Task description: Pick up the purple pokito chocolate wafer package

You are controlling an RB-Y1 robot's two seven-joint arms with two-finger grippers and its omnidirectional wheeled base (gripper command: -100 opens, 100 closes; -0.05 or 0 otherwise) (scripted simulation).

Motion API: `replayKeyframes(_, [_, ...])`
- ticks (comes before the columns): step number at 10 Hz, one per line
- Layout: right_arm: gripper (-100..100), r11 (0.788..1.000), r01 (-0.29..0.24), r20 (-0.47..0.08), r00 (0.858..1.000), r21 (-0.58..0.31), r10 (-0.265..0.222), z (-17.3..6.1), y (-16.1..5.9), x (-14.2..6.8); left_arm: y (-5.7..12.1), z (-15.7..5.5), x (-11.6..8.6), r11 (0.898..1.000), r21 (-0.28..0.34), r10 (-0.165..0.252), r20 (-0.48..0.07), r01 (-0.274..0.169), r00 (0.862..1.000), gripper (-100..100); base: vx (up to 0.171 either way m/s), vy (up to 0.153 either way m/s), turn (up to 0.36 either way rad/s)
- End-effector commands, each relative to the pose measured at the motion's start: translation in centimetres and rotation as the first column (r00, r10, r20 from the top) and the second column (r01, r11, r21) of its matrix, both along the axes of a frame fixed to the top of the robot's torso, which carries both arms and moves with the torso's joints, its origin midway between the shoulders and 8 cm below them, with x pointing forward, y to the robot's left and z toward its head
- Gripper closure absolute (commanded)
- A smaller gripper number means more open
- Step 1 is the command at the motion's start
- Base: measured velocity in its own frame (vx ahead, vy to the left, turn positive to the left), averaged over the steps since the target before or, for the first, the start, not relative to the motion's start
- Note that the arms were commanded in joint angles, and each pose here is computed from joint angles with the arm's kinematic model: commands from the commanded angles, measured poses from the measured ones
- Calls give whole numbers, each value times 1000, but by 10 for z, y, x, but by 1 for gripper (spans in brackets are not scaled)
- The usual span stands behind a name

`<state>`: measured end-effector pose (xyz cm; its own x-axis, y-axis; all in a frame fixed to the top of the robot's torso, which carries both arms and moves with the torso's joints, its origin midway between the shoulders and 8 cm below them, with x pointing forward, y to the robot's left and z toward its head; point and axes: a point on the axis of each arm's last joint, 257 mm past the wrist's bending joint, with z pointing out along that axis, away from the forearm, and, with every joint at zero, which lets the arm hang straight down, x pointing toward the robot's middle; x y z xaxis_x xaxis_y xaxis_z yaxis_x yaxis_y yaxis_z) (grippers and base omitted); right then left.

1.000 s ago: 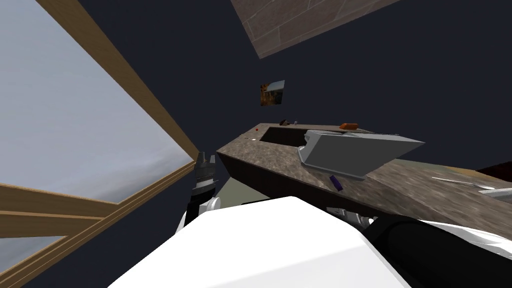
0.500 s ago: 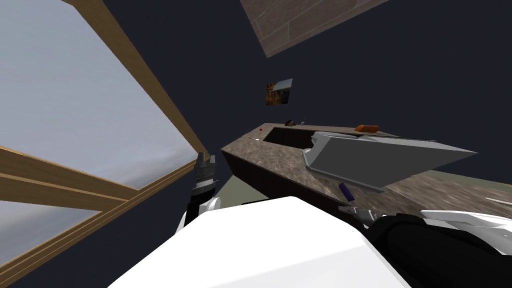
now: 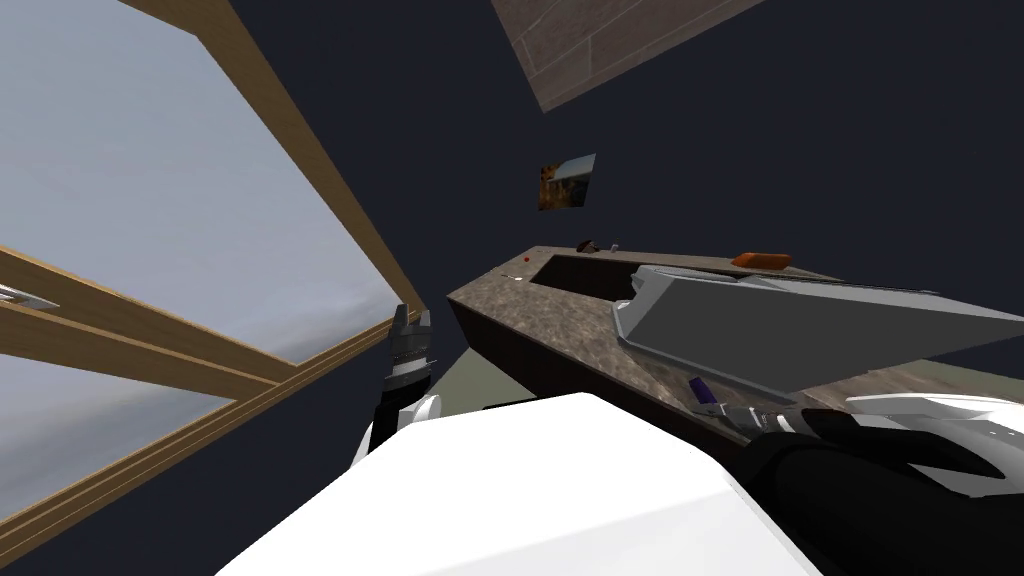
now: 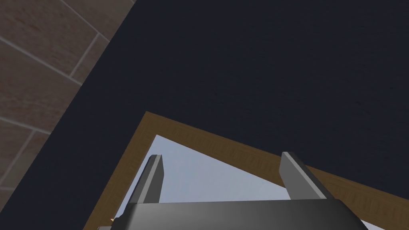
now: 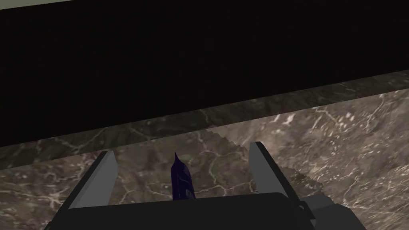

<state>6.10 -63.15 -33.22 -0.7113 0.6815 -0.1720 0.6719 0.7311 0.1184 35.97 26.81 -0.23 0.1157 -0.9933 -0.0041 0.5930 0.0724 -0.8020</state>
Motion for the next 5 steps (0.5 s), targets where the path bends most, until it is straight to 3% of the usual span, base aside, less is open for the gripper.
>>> replayKeyframes(1, [-100,999,0,-16,1000,-41,0,11,-16,8,0,0,0,1000,0,0,0,0,1000,0,5,-48,201])
replayKeyframes(5, [-100,994,-5,-33,999,-109,1,33,-44,24,0,0,0,1000,0,0,0,0,1000,0,-28,-36,111])
